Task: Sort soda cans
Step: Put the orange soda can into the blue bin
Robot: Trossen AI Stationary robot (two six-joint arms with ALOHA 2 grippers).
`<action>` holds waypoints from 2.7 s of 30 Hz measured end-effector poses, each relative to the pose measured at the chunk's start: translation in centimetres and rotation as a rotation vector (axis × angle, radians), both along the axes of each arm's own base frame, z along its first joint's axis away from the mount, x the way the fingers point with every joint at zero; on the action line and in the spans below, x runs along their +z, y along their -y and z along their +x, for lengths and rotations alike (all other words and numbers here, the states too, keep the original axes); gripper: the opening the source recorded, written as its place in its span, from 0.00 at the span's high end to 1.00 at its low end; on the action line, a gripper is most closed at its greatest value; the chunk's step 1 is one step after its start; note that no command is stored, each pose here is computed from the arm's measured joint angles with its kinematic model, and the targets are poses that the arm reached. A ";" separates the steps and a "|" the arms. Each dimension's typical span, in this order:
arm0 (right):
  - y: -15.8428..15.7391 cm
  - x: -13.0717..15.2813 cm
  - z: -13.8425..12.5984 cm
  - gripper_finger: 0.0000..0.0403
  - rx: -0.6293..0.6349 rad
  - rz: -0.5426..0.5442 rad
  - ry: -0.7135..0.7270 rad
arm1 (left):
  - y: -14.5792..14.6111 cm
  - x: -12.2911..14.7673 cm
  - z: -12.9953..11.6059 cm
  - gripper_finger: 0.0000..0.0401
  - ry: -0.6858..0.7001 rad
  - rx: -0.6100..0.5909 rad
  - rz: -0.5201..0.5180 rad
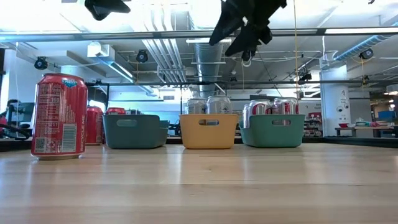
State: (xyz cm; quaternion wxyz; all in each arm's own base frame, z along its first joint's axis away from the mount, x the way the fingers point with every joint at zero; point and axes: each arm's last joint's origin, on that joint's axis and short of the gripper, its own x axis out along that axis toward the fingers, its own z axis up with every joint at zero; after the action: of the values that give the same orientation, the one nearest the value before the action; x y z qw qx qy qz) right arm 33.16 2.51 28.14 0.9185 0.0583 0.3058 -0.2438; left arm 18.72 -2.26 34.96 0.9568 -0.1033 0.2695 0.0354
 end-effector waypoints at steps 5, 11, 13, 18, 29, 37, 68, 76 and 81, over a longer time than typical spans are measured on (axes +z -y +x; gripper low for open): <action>-0.2 -0.2 0.1 0.09 -0.041 0.126 0.041 | 0.7 -0.5 0.3 0.27 -0.035 0.016 -0.071; -1.1 -0.8 1.3 0.09 0.158 0.055 0.018 | 1.4 -1.4 -0.5 0.20 -0.163 0.082 -0.178; -1.7 -0.6 1.7 0.09 0.267 0.058 0.044 | 1.4 -1.7 -1.0 0.18 -0.210 0.100 -0.209; -3.5 -1.4 3.7 0.09 0.401 0.036 0.139 | 1.5 -1.9 -2.0 0.17 -0.280 0.149 -0.333; -8.1 -4.5 11.1 0.09 0.501 0.046 0.208 | 2.4 -2.6 -4.3 0.18 -0.461 0.051 -0.299; -7.1 -6.7 16.0 0.09 0.353 0.003 0.229 | 2.2 -3.0 -6.6 0.18 -0.521 0.024 -0.223; -4.9 -13.5 22.9 0.18 0.240 0.025 0.174 | 1.3 -5.3 -8.4 0.18 -0.483 -0.038 -0.110; -4.0 -13.1 22.5 0.28 0.100 -0.075 0.109 | 1.3 -5.6 -8.6 0.18 -0.495 -0.048 -0.134; -2.8 -12.6 22.2 0.28 0.013 -0.088 0.088 | 1.3 -6.3 -8.8 0.18 -0.474 -0.064 -0.123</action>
State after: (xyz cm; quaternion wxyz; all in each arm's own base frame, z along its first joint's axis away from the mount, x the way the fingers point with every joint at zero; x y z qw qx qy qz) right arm 55.34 5.33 15.50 0.9343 0.0266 0.2547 -0.2481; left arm 9.90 -3.52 28.69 0.8594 -0.1416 0.4912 0.0120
